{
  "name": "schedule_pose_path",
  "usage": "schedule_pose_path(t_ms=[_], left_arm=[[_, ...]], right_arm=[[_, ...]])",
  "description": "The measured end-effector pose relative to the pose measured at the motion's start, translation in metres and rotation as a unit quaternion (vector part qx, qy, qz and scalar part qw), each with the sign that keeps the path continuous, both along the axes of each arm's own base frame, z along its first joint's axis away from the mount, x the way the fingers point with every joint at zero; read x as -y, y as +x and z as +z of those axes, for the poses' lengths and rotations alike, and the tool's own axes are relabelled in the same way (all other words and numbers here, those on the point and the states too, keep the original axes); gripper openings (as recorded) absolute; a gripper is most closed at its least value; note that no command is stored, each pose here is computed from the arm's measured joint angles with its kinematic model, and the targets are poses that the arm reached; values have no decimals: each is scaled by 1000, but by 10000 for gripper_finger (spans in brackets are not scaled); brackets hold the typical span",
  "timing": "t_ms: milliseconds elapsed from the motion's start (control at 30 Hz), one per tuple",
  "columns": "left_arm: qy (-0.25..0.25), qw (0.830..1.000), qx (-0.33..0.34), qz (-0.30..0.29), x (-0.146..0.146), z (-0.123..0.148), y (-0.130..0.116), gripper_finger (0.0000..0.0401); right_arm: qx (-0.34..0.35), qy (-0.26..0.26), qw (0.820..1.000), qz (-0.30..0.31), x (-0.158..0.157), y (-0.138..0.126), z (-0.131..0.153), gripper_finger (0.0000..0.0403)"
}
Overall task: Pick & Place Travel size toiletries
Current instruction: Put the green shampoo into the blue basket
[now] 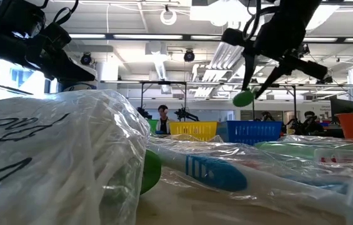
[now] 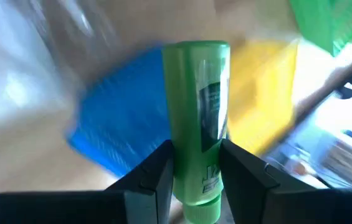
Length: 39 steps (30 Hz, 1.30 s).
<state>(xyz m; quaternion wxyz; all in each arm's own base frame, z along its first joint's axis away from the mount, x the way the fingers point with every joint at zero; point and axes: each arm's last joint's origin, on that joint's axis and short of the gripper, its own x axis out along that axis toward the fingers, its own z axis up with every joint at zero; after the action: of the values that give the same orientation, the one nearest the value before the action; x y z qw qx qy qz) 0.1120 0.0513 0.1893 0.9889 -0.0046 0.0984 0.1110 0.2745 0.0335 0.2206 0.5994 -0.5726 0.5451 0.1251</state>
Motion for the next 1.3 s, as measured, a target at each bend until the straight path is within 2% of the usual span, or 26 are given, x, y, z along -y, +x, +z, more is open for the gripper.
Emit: schedule_pose_path(t_ms=[300,467,633,867,1300], left_arm=[[1,1000,0,2,0,0,0,30],[1,1000,0,3,0,0,0,30],[4,1000,-2,2,0,0,0,30],[8,1000,-3,3,0,0,0,30],[16,1000,-7,2,0,-1,0,30]], right_arm=[[-52,-1,998,43,42,-2,7,109],[-50,4,996,70,62,2,8,109],[-55,50,992,99,78,2,4,109],[-66,79,986,135,83,15,-13,109],[-84,127,983,101,102,24,-42,110]])
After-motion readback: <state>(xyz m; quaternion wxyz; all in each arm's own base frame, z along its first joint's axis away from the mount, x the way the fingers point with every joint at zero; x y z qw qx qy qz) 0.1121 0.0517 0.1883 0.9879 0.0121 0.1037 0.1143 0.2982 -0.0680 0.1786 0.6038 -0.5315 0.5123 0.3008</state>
